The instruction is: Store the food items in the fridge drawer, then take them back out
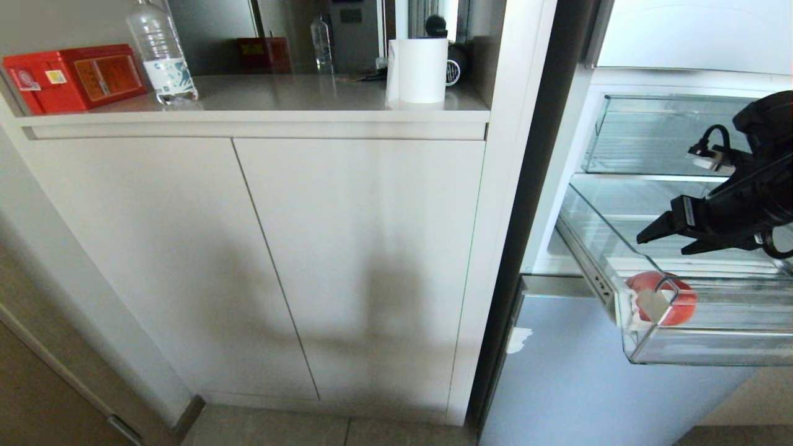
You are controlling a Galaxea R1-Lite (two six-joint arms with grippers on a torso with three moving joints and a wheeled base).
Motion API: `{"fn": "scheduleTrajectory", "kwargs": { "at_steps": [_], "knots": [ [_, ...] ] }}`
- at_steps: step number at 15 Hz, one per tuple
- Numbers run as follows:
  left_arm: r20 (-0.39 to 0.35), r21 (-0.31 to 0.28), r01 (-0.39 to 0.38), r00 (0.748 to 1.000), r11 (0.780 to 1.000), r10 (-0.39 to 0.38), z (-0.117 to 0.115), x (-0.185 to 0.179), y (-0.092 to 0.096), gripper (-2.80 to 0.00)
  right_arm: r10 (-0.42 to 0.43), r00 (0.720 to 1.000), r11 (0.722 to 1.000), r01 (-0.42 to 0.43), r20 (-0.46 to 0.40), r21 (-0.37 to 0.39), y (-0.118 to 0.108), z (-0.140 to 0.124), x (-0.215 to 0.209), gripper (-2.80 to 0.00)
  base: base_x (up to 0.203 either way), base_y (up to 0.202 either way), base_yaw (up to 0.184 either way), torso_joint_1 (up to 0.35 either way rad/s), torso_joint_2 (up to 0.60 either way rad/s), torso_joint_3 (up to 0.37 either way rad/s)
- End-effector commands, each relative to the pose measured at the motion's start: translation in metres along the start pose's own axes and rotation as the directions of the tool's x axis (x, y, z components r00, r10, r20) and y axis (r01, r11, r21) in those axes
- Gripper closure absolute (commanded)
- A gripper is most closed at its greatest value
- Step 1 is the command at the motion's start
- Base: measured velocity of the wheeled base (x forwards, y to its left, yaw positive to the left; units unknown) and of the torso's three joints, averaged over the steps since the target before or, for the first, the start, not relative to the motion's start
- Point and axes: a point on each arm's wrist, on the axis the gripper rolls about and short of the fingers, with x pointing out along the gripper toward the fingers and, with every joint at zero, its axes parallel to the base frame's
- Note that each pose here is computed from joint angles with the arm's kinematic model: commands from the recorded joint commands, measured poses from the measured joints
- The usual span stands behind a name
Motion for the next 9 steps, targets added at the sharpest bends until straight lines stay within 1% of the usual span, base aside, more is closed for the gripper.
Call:
{"fn": "scheduleTrajectory", "kwargs": {
  "at_steps": [1, 4, 5, 6, 9],
  "knots": [
    [0.000, 0.000, -0.001, 1.000, 1.000, 0.001, 0.000, 0.000, 0.000, 0.00, -0.003, 1.000, 1.000, 0.003, -0.029, 0.007, -0.002, -0.001, 0.006, -2.80, 0.000, 0.000, 0.000, 0.000, 0.00, 0.000],
    [0.000, 0.000, 0.000, 1.000, 1.000, 0.000, 0.000, 0.000, 0.000, 0.00, -0.013, 0.993, 1.000, 0.016, -0.119, 0.019, -0.005, -0.001, 0.022, -2.80, 0.000, 0.000, 0.000, 0.000, 0.00, 0.000],
    [0.000, 0.000, -0.001, 1.000, 1.000, 0.001, 0.000, 0.000, 0.000, 0.00, -0.015, 0.989, 1.000, 0.018, -0.150, 0.015, -0.005, -0.001, 0.024, -2.80, 0.000, 0.000, 0.000, 0.000, 0.00, 0.000],
    [0.000, 0.000, -0.001, 1.000, 1.000, 0.001, 0.000, 0.000, 0.000, 0.00, -0.016, 0.983, 1.000, 0.014, -0.185, -0.008, -0.006, -0.002, 0.028, -2.80, 0.000, 0.000, 0.000, 0.000, 0.00, 0.000],
    [0.000, 0.000, 0.000, 1.000, 1.000, 0.000, 0.000, 0.000, 0.000, 0.00, -0.020, 0.973, 1.000, 0.015, -0.228, -0.025, -0.007, -0.003, 0.034, -2.80, 0.000, 0.000, 0.000, 0.000, 0.00, 0.000]
  ]
}}
